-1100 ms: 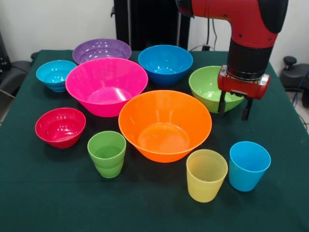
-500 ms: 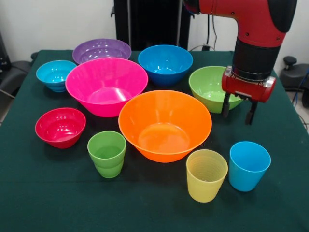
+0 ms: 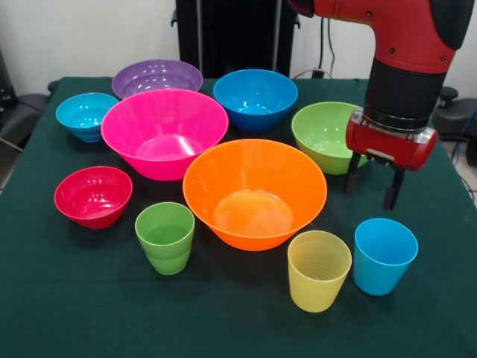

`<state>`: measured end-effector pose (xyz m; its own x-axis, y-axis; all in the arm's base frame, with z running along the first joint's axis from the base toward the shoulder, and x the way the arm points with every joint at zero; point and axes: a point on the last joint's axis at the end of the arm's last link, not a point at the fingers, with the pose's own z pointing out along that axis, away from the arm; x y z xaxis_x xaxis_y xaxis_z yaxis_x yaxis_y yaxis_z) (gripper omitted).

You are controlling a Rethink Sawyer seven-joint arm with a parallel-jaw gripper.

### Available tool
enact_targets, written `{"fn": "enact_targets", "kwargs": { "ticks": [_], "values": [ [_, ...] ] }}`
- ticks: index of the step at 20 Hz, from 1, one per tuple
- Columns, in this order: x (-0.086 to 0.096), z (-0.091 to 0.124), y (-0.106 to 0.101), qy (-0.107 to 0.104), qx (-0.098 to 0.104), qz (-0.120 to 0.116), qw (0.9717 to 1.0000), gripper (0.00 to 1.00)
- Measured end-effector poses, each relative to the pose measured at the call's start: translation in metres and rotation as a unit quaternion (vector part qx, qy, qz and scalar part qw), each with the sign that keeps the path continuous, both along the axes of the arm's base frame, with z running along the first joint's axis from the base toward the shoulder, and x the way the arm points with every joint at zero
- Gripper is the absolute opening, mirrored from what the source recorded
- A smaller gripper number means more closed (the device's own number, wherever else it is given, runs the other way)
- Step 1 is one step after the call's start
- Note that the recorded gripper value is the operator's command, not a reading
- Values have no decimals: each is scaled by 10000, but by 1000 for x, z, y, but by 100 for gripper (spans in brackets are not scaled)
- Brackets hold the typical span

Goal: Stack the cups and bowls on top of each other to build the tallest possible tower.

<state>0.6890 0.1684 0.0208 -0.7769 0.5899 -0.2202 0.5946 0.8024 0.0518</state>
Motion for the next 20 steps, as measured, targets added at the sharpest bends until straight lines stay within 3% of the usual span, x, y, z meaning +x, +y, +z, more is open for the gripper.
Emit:
{"fn": "enact_targets", "kwargs": {
  "ticks": [10,20],
  "values": [
    [25,10,-8,-238,-17,-218,9995,100],
    [20,-24,-9,-91,-88,-355,9993,100]
  ]
}}
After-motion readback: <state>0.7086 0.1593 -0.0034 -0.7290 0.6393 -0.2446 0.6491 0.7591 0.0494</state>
